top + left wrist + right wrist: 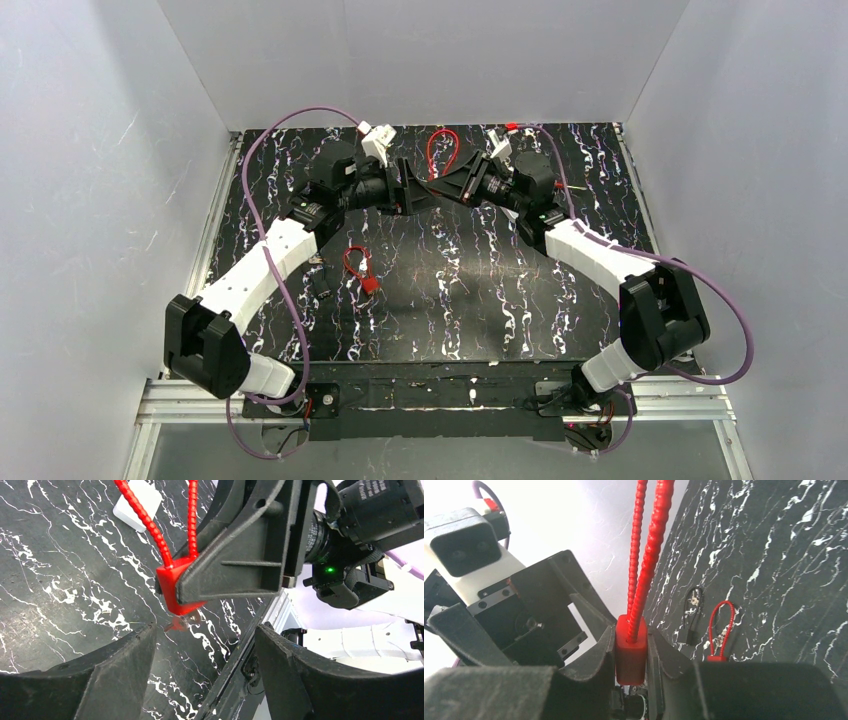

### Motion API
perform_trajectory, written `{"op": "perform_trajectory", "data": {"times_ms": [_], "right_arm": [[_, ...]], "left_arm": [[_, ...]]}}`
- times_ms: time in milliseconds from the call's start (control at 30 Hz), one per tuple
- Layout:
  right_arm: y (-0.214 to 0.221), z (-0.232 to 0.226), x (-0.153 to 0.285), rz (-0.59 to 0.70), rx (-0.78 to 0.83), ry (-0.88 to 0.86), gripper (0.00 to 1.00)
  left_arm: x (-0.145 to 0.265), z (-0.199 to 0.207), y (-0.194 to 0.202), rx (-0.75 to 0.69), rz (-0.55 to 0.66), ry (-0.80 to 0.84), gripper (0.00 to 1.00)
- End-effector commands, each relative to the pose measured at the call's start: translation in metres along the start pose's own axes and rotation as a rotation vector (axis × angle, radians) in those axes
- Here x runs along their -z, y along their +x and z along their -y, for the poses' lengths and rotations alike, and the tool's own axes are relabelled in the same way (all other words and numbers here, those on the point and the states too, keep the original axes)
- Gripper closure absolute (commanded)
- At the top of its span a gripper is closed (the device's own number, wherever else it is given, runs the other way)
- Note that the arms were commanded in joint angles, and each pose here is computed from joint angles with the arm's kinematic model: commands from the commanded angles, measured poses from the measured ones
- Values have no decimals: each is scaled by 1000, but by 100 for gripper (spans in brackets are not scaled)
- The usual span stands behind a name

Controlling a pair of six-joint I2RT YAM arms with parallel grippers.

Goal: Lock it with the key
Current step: Lock the lock.

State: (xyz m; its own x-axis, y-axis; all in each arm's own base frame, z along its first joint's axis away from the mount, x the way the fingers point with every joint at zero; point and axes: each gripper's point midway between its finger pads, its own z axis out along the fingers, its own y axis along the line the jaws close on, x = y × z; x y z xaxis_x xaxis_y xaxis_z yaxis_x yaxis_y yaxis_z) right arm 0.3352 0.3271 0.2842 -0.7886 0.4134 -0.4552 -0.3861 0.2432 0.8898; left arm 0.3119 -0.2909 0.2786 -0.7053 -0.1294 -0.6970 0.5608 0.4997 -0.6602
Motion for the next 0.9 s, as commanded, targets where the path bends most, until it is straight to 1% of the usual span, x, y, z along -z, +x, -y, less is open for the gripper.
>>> {"op": "perform_trajectory", "data": {"times_ms": [0,133,200,367,433,533,667,767,867], "right_arm": [[-4,-51,6,24,74,-174,99],[-1,-57,8,17,72,-212,99],[1,-61,9,16,74,-230,99],[4,-69,15,14,85,-272,99],[4,-71,17,14,92,-283,99],[5,-75,20,15,104,-309,99],[4,-86,26,37,111,-375,99],[1,-93,32,58,108,-419,99],[-1,-100,36,75,108,-456,99]], "left_arm": [[-1,6,-18,-46,45,-3,30],[-1,7,-17,-47,44,-1,34],[0,7,-17,-48,45,-2,38],[3,2,-11,-11,30,-15,57],[4,7,-13,0,42,19,64],[6,16,-9,17,25,74,78],[9,26,-5,32,6,127,91],[11,31,-2,43,1,157,99],[13,37,-3,50,0,184,100]]}}
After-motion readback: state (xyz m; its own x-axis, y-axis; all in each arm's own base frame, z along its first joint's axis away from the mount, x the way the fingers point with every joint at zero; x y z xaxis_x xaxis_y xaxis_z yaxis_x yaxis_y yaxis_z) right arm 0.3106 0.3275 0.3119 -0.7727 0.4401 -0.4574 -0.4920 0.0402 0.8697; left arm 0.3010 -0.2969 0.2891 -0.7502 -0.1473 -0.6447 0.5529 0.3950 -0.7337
